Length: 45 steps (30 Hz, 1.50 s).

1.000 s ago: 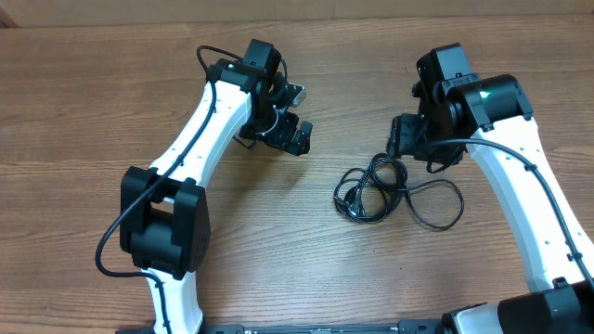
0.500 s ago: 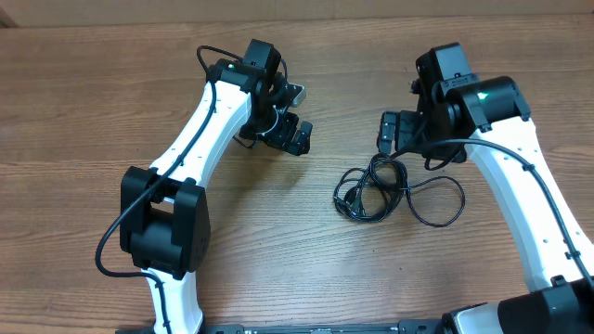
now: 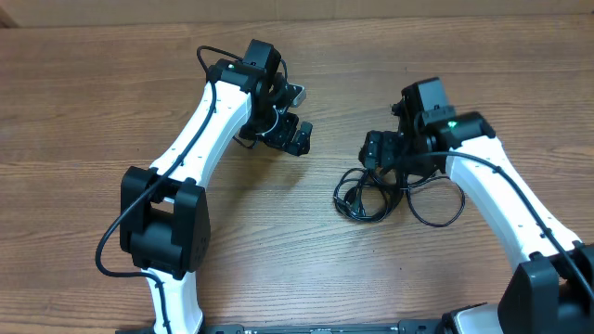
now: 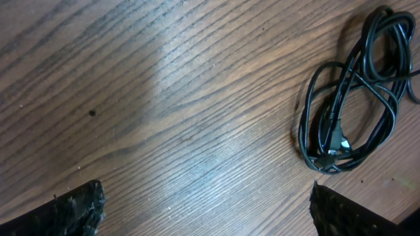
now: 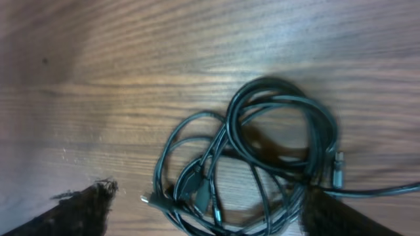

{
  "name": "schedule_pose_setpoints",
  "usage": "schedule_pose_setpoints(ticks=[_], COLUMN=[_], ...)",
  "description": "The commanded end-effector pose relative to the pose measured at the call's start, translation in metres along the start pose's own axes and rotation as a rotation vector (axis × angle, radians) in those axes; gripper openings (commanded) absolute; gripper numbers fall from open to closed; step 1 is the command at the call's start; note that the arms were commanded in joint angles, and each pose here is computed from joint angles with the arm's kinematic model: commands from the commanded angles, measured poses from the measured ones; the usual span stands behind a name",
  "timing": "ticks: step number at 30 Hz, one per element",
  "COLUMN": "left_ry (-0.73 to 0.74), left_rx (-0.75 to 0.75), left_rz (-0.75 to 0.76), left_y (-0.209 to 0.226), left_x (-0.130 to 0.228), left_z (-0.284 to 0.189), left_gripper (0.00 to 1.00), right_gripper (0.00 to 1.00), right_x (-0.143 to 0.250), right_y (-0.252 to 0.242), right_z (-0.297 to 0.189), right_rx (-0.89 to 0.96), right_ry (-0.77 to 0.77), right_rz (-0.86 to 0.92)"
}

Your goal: Untangle cables

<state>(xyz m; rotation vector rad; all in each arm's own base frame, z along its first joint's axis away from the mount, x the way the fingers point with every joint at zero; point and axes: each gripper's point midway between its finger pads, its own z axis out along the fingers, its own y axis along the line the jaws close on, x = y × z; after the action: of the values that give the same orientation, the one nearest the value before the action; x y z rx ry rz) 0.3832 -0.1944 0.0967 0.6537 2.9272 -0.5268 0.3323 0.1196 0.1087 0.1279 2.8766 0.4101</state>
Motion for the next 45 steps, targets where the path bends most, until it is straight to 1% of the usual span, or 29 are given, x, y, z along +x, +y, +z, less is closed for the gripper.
schedule_pose_setpoints(ticks=[1,8,10,17,23,27,31,34,36,38,39,42,45], left_ry=[-0.029,-0.029,-0.029,-0.029,-0.029,-0.029,-0.029,-0.029,-0.029,-0.029,-0.029,-0.029,-0.029], left_rx=[-0.004,-0.004,-0.004,-0.004,-0.004,-0.004,-0.004,-0.004,-0.004,-0.004,-0.004,-0.004,-0.004], left_rz=[-0.001,-0.001,-0.001,-0.001,-0.001,-0.001,-0.001,-0.001,-0.001,-0.001,-0.001,-0.001,-0.001], left_y=[-0.005,-0.005,-0.005,-0.005,-0.005,-0.005,-0.005,-0.005,-0.005,-0.005,-0.005,-0.005,-0.005], left_x=[-0.001,-0.001,-0.001,-0.001,-0.001,-0.001,-0.001,-0.001,-0.001,-0.001,-0.001,-0.001,-0.001], left_z=[-0.012,-0.012,-0.012,-0.012,-0.012,-0.012,-0.012,-0.012,-0.012,-0.012,-0.012,-0.012,-0.012], left_gripper=[1.0,1.0,1.0,1.0,1.0,1.0,1.0,1.0,1.0,0.99,1.0,1.0,1.0], right_gripper=[0.82,0.8,0.76,0.69,0.69,0.68,0.59,0.44,0.28,0.07,0.04,0.04,0.04], right_x=[0.012,0.023,0.023,0.013,0.014,0.022,0.026,0.026,0.027,0.028,0.027,0.02,0.006], right_y=[0.002,-0.003,-0.004,-0.003,-0.016,-0.025,-0.028,-0.021,-0.018,-0.014,-0.012,-0.006,0.006], right_z=[0.018,0.044,0.048,0.06,0.082,0.107,0.116,0.116,0.115,0.115,0.112,0.1,0.077], right_rx=[-0.068,-0.101,-0.105,-0.14,-0.084,-0.057,-0.051,-0.085,-0.104,-0.125,-0.146,-0.218,-0.34], right_ry=[0.0,-0.013,-0.027,-0.095,-0.077,-0.026,-0.002,0.006,0.015,0.024,0.032,0.038,0.027], right_rz=[0.066,0.07,0.088,0.134,0.147,0.16,0.198,0.197,0.196,0.197,0.202,0.222,0.239])
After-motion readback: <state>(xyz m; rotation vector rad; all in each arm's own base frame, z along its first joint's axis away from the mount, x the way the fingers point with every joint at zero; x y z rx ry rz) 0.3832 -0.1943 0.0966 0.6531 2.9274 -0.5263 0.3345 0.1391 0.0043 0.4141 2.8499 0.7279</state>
